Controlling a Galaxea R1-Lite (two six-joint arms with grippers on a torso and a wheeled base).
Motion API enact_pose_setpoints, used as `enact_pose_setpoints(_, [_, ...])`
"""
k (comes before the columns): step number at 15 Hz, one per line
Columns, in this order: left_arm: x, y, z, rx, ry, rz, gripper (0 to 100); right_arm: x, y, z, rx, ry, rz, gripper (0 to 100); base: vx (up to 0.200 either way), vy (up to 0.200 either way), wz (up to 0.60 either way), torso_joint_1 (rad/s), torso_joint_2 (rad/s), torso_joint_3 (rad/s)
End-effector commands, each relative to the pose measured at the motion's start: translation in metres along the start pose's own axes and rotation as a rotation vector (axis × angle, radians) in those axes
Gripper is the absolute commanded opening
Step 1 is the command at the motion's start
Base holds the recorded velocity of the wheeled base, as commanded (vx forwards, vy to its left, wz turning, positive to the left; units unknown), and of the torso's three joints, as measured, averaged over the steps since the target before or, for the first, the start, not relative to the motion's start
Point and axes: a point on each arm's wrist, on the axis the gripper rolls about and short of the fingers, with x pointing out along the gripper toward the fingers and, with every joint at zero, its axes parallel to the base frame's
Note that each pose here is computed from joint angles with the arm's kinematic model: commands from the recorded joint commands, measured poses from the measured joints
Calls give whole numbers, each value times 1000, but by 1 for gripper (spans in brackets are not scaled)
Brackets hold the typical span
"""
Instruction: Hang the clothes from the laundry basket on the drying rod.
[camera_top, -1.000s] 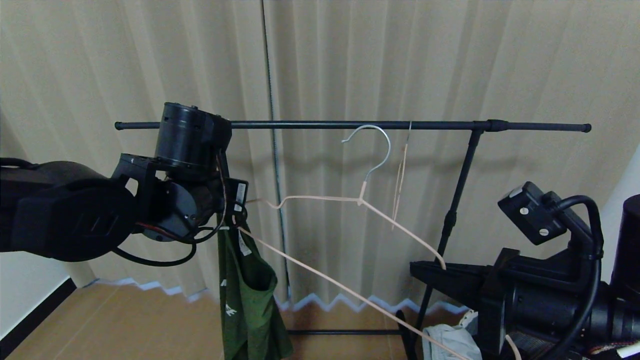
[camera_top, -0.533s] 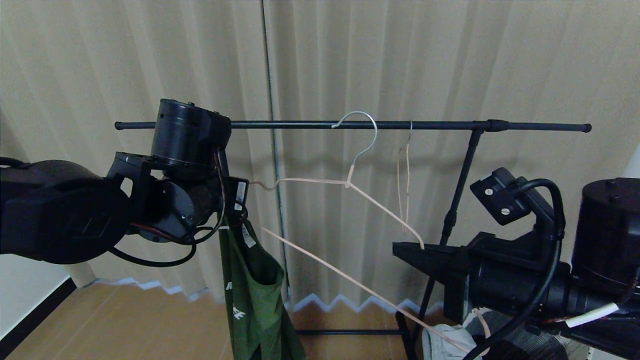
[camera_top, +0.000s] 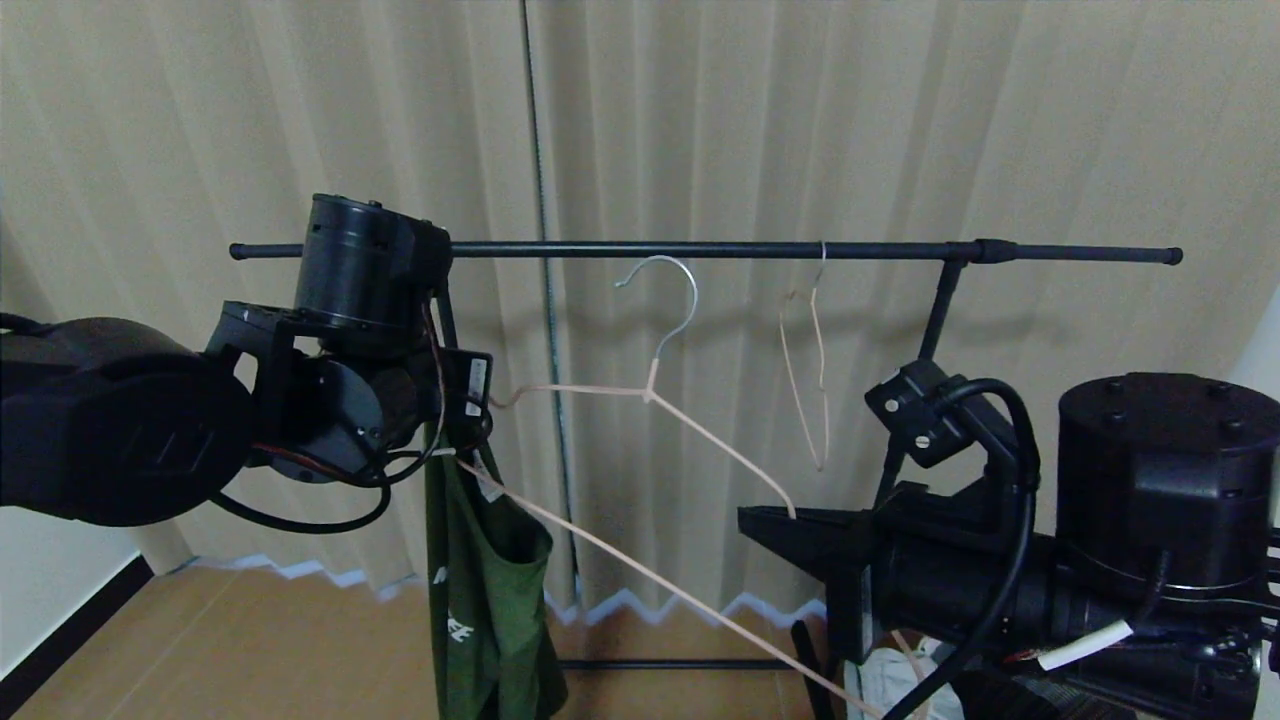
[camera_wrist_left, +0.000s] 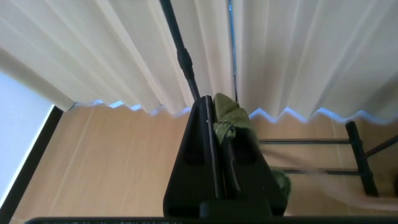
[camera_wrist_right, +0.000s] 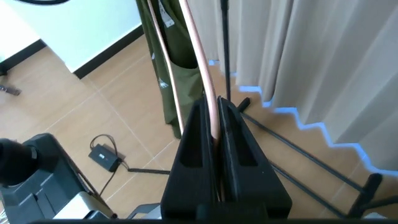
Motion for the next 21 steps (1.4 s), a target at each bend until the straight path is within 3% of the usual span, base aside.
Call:
enact_pose_setpoints(1, [-3,1,1,-3,-7,-2,0,10,2,-2,-2,21,2,0,0,0,0,0,0,0])
enact_pose_setpoints(6, [-12,4,5,-13,-26,-11,0,31,3,-1,27,29,-3,0,0,0,0,0,0,0])
enact_pose_setpoints(13, [-53,-12,14,-5,-104,-132,0,53,1,-6,25,13,-18,0,0,0,0,0,0,0])
enact_pose_setpoints(21, [-77,-31,12,29,-134,-245,0,77,6,10,23,-28,-15,0,0,0,0,0,0,0])
